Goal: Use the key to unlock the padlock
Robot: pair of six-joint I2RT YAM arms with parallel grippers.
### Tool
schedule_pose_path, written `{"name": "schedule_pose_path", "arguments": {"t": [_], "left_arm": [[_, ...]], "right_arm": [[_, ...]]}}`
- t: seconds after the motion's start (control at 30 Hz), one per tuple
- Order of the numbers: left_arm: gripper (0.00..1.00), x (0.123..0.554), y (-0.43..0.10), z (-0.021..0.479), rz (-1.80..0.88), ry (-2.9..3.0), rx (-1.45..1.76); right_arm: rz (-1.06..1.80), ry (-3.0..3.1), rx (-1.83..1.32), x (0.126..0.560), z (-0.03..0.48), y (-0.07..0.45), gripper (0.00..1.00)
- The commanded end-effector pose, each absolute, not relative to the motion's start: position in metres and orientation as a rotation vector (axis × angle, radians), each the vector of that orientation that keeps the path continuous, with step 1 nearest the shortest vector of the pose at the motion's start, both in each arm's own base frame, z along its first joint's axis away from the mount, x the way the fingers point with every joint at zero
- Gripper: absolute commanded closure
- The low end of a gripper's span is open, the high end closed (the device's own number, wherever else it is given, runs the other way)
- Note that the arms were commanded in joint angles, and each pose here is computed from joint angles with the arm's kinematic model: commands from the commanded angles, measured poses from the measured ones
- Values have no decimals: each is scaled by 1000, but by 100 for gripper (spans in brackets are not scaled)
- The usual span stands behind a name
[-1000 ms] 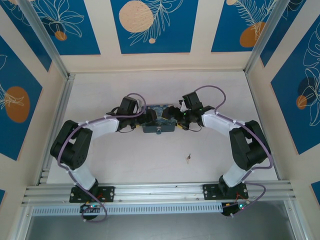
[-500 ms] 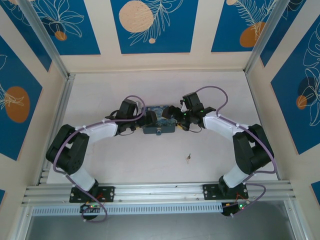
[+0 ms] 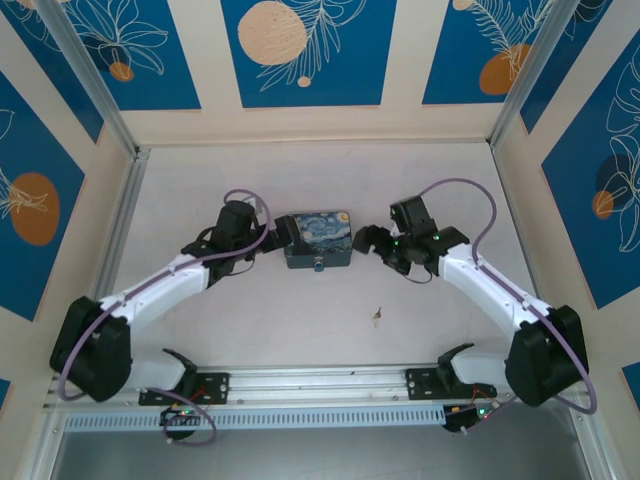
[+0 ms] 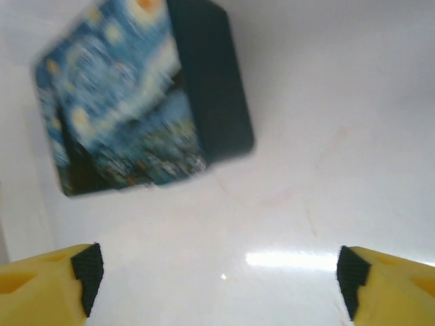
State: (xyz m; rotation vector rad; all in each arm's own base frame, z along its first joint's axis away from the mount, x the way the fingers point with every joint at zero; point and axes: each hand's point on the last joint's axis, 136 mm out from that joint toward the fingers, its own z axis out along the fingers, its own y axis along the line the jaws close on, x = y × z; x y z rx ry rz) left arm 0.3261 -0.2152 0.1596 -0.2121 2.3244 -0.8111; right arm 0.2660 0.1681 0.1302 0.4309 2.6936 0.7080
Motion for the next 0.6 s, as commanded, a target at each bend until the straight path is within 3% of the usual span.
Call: {"name": "schedule_pose_path", "arguments": {"t": [0.0,0.23,0.57], "left_arm": [[0,303,-206,137,-845,2398,-312],[0,283,-204,128,-904,2426,-355],[0,283,-212,131,-936,2421,-327]], "right_arm": [[487,2897,576,203,88,139,21],[377,2938,788,163,52,131,37],[259,2964,793,163,36,139,48]]}}
